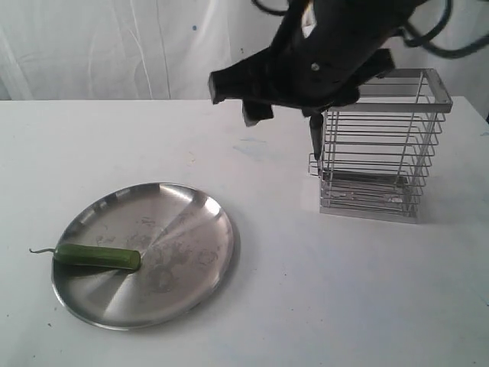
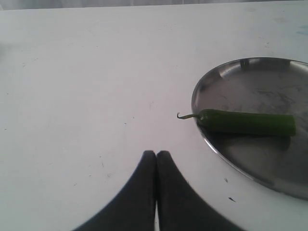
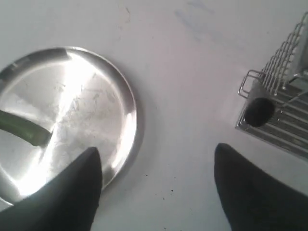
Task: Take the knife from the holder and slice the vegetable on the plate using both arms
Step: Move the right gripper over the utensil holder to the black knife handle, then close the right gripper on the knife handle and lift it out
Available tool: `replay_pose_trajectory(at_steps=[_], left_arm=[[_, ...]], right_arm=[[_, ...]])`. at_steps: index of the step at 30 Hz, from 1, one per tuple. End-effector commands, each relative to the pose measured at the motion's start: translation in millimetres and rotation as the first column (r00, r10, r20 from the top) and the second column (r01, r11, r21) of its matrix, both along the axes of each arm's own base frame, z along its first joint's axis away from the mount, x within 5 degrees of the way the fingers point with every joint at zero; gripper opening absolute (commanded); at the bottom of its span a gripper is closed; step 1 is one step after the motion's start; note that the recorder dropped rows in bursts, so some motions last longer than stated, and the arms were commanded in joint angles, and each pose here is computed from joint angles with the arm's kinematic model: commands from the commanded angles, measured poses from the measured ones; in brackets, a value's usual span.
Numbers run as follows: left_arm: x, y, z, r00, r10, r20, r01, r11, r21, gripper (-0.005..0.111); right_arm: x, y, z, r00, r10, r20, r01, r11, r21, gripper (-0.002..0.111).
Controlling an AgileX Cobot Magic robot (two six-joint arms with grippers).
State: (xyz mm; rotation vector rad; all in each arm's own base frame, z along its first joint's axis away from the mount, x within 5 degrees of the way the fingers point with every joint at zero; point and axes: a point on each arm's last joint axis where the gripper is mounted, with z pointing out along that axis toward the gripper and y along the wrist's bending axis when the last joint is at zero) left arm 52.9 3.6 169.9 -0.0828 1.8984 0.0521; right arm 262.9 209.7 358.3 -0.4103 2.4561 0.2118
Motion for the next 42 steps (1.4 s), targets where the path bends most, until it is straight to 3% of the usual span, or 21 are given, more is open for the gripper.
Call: replay_pose_trajectory(at_steps=[1,7,14,28,31,37,39,42], left_arm=[[0,-1,0,1.0,-0.007,0.004,0.007,1.0,-0.004,0.0],[0,-1,0,1.0,-0.007,0.004,0.007,1.0,-0.004,0.0],[0,-1,0,1.0,-0.007,0.004,0.007,1.0,-0.004,0.0],[0,-1,0,1.0,-0.007,0.004,0.007,1.0,-0.004,0.0],[0,-1,0,1.0,-0.007,0.004,0.007,1.0,-0.004,0.0],[0,-1,0,1.0,-0.007,0.004,0.007,1.0,-0.004,0.0],[0,-1,0,1.0,-0.007,0.004,0.007,1.0,-0.004,0.0],[0,-1,0,1.0,-0.007,0.004,0.007,1.0,-0.004,0.0]], right_arm=[[11,5,2,0.985,-0.158,-0.069,0.154,0.986,-0.065,0.062],[26,1,-15,0.966,-0.258,-0.035,0.243,0.942,-0.229,0.062],[45,-2,-32,0.911,-0.412,0.008,0.404,0.892,-0.204,0.062],[69,-8,-46,0.895,-0.446,-0.008,0.443,0.889,-0.115,0.062],[79,-5,-63,0.895,-0.445,-0.026,0.438,0.889,-0.134,0.062],[82,-6,-67,0.897,-0.442,0.006,0.436,0.884,-0.169,0.062],[82,-6,-67,0.896,-0.445,0.004,0.439,0.882,-0.172,0.058],[83,-6,-69,0.893,-0.45,0.002,0.444,0.879,-0.172,0.041]])
